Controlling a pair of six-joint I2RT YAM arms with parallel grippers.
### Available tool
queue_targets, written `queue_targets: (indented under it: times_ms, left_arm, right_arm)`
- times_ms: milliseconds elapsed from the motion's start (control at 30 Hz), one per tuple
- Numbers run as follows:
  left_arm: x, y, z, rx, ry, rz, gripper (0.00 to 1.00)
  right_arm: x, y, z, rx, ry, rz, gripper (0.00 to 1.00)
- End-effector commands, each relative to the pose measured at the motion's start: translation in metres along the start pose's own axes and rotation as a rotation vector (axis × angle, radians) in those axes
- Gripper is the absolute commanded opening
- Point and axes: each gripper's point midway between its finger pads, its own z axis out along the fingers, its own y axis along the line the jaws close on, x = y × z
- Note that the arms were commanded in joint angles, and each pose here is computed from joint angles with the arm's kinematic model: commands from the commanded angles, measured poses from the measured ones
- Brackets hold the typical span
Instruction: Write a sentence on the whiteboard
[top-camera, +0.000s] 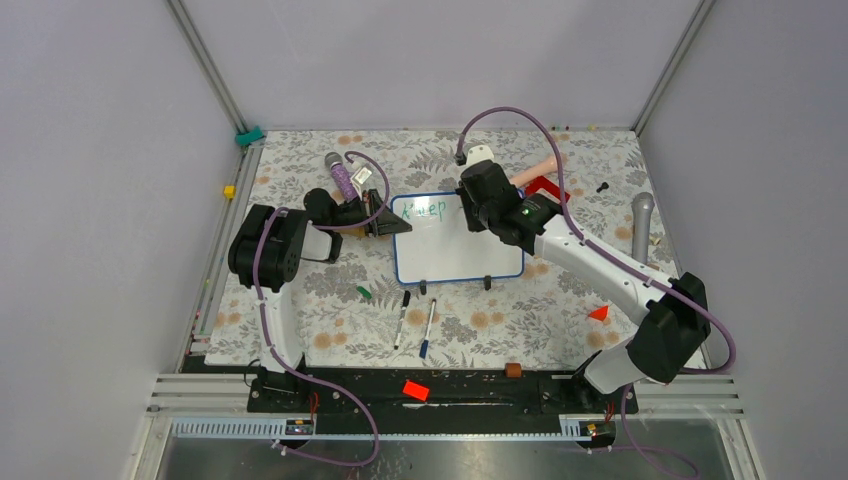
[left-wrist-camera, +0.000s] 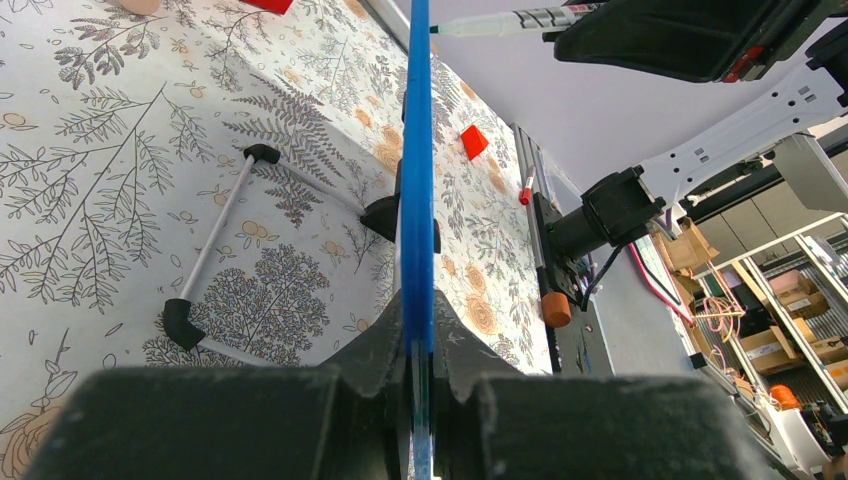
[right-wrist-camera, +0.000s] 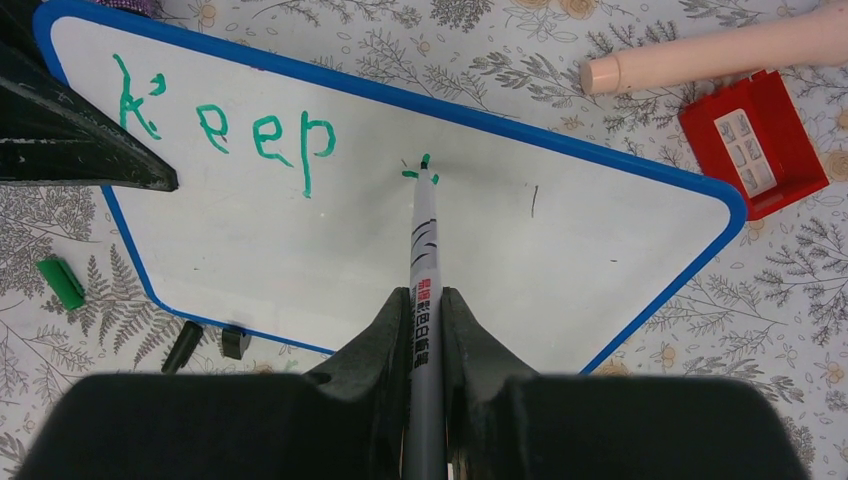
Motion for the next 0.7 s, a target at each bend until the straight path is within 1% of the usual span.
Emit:
queue_targets:
  times_ms: [0,433,667]
  left_arm:
    - [-0.009,-0.019,0.003,0.042,0.007,0.118,0.00]
    - [-0.009,-0.020,0.003,0.043,0.008,0.120,0.00]
    - [-0.009,-0.020,0.003,0.043,0.009,0.119,0.00]
  right_arm:
    - [0.006,-0.001,-0.006,-0.014,0.011,0.006,0.00]
    - [0.027,0.000,-0.007,-0.036,0.053,0.006,0.00]
    - [0.028,-0.009,-0.007,0.011,0.052,-0.002,0.00]
